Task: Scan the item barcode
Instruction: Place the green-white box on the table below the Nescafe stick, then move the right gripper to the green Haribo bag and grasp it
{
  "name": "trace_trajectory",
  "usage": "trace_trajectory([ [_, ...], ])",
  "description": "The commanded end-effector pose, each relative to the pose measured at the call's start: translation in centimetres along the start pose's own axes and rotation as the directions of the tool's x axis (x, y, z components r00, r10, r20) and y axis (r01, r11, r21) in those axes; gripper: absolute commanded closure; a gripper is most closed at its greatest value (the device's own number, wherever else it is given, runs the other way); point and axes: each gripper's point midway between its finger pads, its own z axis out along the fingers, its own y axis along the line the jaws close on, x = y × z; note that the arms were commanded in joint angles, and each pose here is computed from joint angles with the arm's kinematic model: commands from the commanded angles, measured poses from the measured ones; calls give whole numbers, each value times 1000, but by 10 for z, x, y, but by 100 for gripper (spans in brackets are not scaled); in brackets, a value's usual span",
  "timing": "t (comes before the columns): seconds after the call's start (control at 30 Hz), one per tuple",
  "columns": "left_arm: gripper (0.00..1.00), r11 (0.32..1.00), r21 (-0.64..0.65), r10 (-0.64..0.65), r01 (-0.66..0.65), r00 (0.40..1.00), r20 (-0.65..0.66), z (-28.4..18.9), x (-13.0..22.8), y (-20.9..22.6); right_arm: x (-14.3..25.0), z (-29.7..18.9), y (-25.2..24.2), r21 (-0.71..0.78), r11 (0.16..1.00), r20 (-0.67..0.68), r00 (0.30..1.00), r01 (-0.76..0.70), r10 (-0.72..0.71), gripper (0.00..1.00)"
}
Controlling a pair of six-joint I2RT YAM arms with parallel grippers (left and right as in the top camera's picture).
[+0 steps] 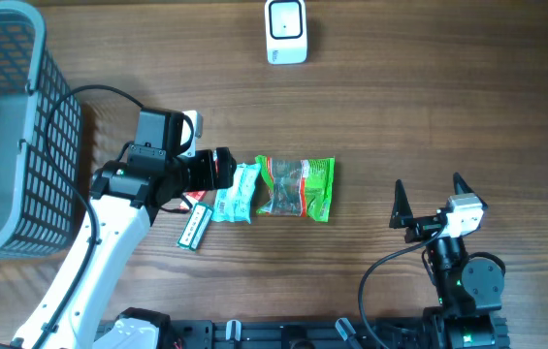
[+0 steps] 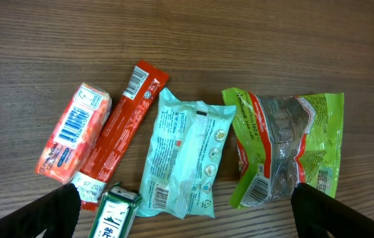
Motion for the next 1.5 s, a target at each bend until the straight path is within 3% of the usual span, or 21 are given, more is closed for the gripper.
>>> trace_trajectory([
  [0.0,0,1000,-3,9,-9,1000,26,-3,-8,-2,-1,0,2,-11,1000,4,1000,-3,3,0],
  [0.07,3,1000,-3,9,-9,1000,28,-3,-8,-2,-1,0,4,-22,999,3,999,-40,40,0],
  [0.1,26,1000,2,13,-13,999,46,-3,-12,-3,-1,0,4,-22,992,1,992,-127,127,0],
  [0.13,28,1000,4,13,-14,999,51,-4,-14,-4,-1,0,4,-22,985,0,986,-169,169,0],
  [0.17,24,1000,5,14,-14,998,53,-4,-14,-4,-1,0,4,-22,980,0,980,-198,198,0],
  [0.2,0,1000,4,13,-14,999,52,-4,-14,-4,-1,0,4,-23,971,0,971,-240,240,0],
  [0.27,0,1000,4,13,-13,999,53,-4,-14,-4,-1,0,6,-34,932,-8,933,-360,360,0],
  [0.4,0,1000,5,13,-13,999,52,-4,-14,-4,-8,-5,30,-156,930,-85,942,-333,323,0],
  [0.53,0,1000,5,13,-14,998,53,-4,-14,-4,-75,-13,30,-144,943,-115,952,-299,284,0],
  [0.63,0,1000,6,13,-13,998,58,-4,-15,-4,-126,-7,31,-108,947,-284,922,-302,262,0],
  [0.73,0,991,-63,-114,121,988,100,-5,-23,14,-128,2,33,-60,958,-548,811,-280,203,0],
  [0.83,0,977,-104,-172,186,976,132,-9,-29,34,-130,21,50,-97,925,-653,725,-367,219,0],
  [0.87,0,971,-115,-191,208,972,140,-11,-31,41,-126,23,72,-187,877,-701,686,-442,196,11],
  [0.9,0,963,-131,-216,234,967,136,-12,-29,51,-120,26,87,-249,837,-736,657,-487,163,34],
  [0.93,0,957,-147,-233,249,965,116,-13,-23,57,-103,28,98,-256,830,-785,607,-495,120,45],
  [0.97,0,952,-163,-245,258,965,92,-13,-16,60,-83,30,112,-260,826,-831,552,-499,72,48],
  [1.1,0,951,-168,-248,258,965,80,-13,-13,61,-19,23,171,-306,790,-923,368,-532,-109,54],
  [1.13,0,951,-168,-248,258,965,80,-13,-13,61,3,20,188,-280,791,-949,283,-544,-141,54],
  [1.23,0,952,-166,-247,258,965,84,-13,-14,61,61,17,222,-270,818,-963,145,-508,-227,55],
  [1.3,0,952,-165,-246,258,965,87,-13,-15,61,98,23,233,-274,847,-961,105,-455,-254,54],
  [1.47,0,952,-165,-246,258,965,87,-13,-15,61,181,38,185,-181,976,-983,-8,-120,-183,52],
])
